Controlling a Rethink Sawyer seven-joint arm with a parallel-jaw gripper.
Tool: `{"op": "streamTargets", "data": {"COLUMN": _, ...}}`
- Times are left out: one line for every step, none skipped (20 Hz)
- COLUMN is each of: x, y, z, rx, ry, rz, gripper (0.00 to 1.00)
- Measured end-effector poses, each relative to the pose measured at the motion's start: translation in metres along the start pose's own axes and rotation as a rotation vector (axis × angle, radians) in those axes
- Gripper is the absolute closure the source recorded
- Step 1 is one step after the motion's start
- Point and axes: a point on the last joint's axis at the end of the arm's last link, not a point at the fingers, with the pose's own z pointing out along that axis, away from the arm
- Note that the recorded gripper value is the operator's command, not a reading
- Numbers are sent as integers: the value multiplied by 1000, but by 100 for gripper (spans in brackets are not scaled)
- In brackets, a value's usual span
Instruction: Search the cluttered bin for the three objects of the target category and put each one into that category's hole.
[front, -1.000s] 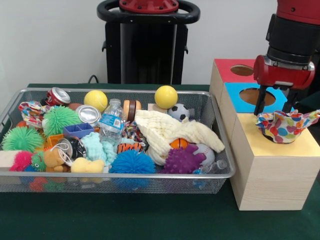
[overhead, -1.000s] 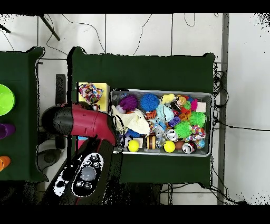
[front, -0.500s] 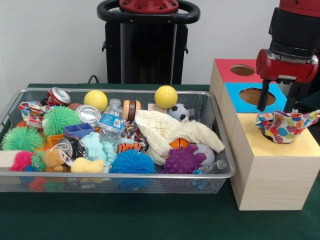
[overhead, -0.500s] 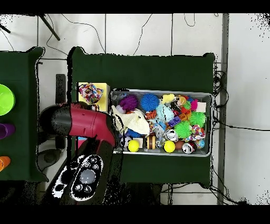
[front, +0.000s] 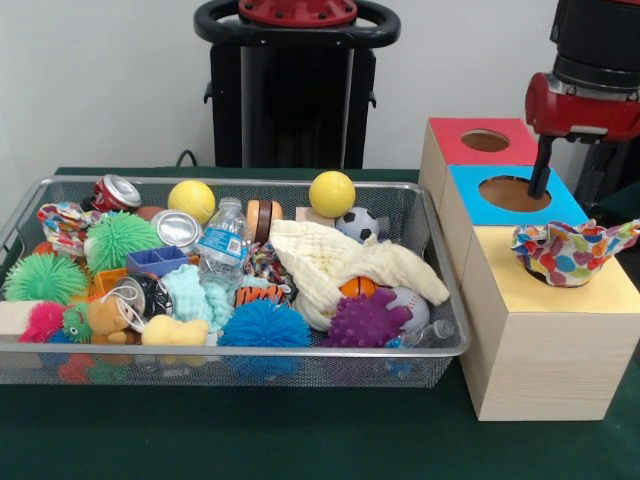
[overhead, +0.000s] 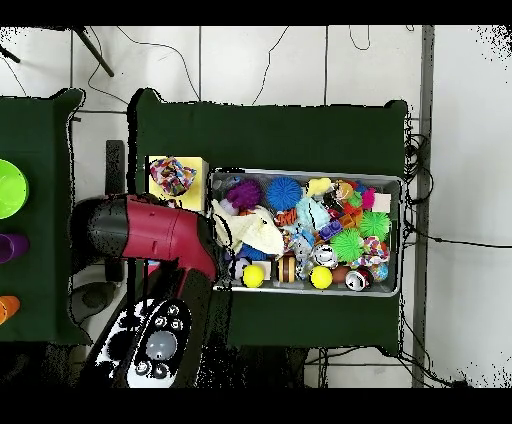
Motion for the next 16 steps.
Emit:
{"op": "streamTargets", "data": {"x": -1, "y": 1, "z": -3, "rx": -1, "ry": 0, "rz": -1, "gripper": 0}}
{"op": "streamTargets", "data": {"x": -1, "y": 1, "z": -7, "rx": -2, "ry": -2, "rz": -2, "gripper": 0}}
{"op": "streamTargets", "data": {"x": -2, "y": 0, "z": -9, "rx": -1, "ry": -4, "rz": -2, "gripper": 0}}
{"op": "streamTargets", "data": {"x": -2, "y": 0, "z": -11, "rx": 0, "ry": -7, "rz": -1, "gripper": 0}}
{"op": "streamTargets", "data": {"x": -3, "y": -1, "z": -13, "rx": 1, "ry": -9, "rz": -1, "gripper": 0}}
{"op": "streamTargets", "data": {"x": -4, "y": -3, "z": -16, "rx": 3, "ry": -14, "rz": 1, "gripper": 0}}
{"op": "streamTargets", "data": {"x": -5, "y": -3, "z": -17, "rx": 4, "ry": -16, "rz": 1, "gripper": 0}}
{"op": "streamTargets", "data": {"x": -6, "y": -4, "z": -18, "rx": 4, "ry": -20, "rz": 1, "gripper": 0}}
{"op": "streamTargets", "data": {"x": -7, "y": -3, "z": -20, "rx": 4, "ry": -23, "rz": 1, "gripper": 0}}
{"op": "streamTargets", "data": {"x": -10, "y": -3, "z": -22, "rx": 3, "ry": -30, "rz": -1, "gripper": 0}}
{"op": "streamTargets", "data": {"x": -11, "y": -2, "z": -23, "rx": 2, "ry": -32, "rz": -1, "gripper": 0}}
{"op": "streamTargets", "data": {"x": -12, "y": -2, "z": -24, "rx": 1, "ry": -35, "rz": -2, "gripper": 0}}
{"op": "streamTargets", "data": {"x": -13, "y": -2, "z": -25, "rx": 1, "ry": -38, "rz": -2, "gripper": 0}}
{"op": "streamTargets", "data": {"x": -14, "y": -1, "z": -27, "rx": 0, "ry": -42, "rz": -3, "gripper": 0}}
{"op": "streamTargets", "data": {"x": -16, "y": -1, "z": -29, "rx": -1, "ry": -46, "rz": -4, "gripper": 0}}
{"op": "streamTargets", "data": {"x": -18, "y": -1, "z": -31, "rx": -2, "ry": -52, "rz": -5, "gripper": 0}}
